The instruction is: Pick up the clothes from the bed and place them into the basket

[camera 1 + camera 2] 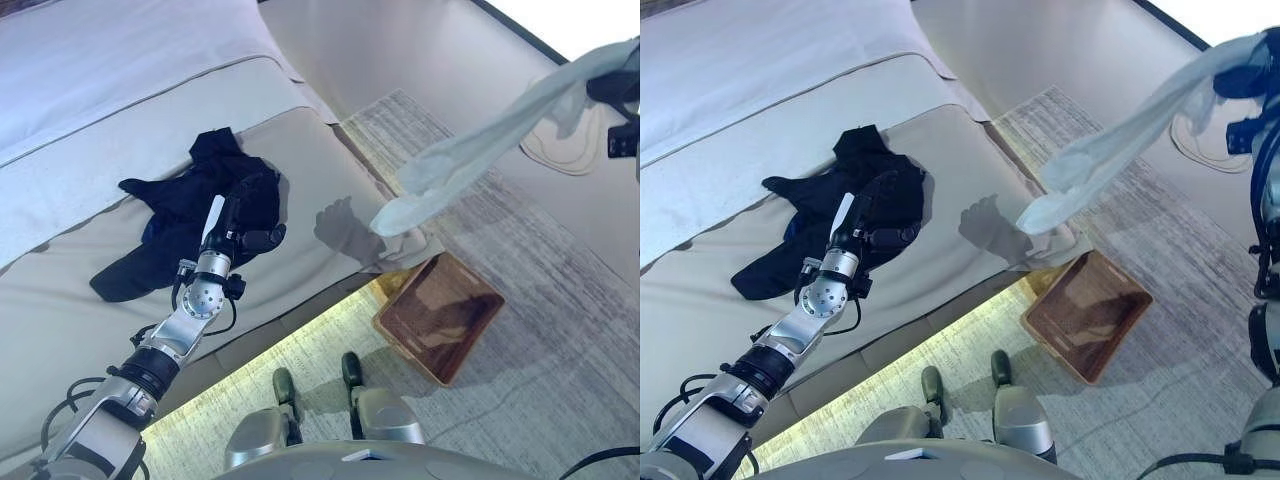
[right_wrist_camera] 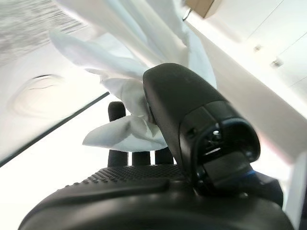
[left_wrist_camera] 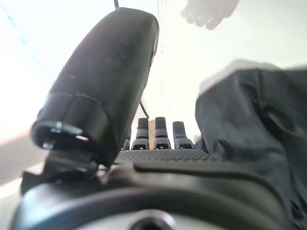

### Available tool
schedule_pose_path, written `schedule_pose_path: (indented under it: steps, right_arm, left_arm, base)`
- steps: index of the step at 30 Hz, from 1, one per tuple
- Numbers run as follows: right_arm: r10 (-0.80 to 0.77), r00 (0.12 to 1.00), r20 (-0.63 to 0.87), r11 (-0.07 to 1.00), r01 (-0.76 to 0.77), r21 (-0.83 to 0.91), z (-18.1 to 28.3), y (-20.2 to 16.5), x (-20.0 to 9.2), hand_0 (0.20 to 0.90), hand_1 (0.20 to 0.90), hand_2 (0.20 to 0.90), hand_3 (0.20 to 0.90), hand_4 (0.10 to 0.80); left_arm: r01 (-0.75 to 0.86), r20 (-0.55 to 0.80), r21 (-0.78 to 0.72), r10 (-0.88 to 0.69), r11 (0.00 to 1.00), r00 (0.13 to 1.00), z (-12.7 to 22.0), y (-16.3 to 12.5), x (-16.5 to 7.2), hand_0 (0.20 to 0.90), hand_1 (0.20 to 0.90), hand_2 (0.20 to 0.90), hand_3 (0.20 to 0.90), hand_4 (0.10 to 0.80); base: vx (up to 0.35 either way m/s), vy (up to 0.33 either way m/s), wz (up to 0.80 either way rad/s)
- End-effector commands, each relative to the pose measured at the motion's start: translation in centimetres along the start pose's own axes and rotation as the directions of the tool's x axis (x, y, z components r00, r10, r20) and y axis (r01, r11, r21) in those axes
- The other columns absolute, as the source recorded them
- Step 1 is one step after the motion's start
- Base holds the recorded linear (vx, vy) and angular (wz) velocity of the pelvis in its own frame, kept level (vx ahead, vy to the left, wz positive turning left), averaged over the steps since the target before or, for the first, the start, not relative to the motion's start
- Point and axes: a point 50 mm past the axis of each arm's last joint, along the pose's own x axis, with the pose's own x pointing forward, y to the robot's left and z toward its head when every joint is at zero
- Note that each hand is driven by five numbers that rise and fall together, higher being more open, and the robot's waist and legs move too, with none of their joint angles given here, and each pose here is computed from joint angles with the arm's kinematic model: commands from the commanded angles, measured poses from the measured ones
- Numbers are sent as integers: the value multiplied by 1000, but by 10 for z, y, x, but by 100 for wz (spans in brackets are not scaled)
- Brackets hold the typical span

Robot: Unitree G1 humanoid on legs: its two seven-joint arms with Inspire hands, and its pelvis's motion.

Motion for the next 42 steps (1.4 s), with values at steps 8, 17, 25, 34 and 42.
schedule_pose_path:
  steps: [8,17,25,34,42]
  right_arm:
    - [-106,990,95,988,95,118,-17,-2,-20,300,300,300,200,100]
    - [2,999,-40,994,2,111,-64,24,-35,300,300,300,200,100]
    - [177,960,-215,982,-158,103,-109,59,-49,300,300,300,200,100]
    - [225,859,-460,974,-209,85,-172,78,-74,300,300,300,200,100]
    - [227,803,-551,974,-191,122,-201,90,-95,432,432,432,354,254]
  left_arm:
    - [3,61,-9,-3,1000,998,10,-12,4,900,900,900,900,800]
    - [-7,69,-1,7,1000,998,15,-12,9,900,900,900,900,800]
    - [5,73,11,-6,1000,997,15,-16,10,900,900,900,900,800]
    - [32,81,29,-34,999,996,19,-18,14,900,900,900,900,800]
    - [53,103,35,-56,998,993,25,-18,18,900,900,900,900,800]
  base:
    - [7,-37,-16]
    - [-41,-20,-5]
    - [-11,-14,0]
    - [-16,-37,2]
    - [-10,-15,4]
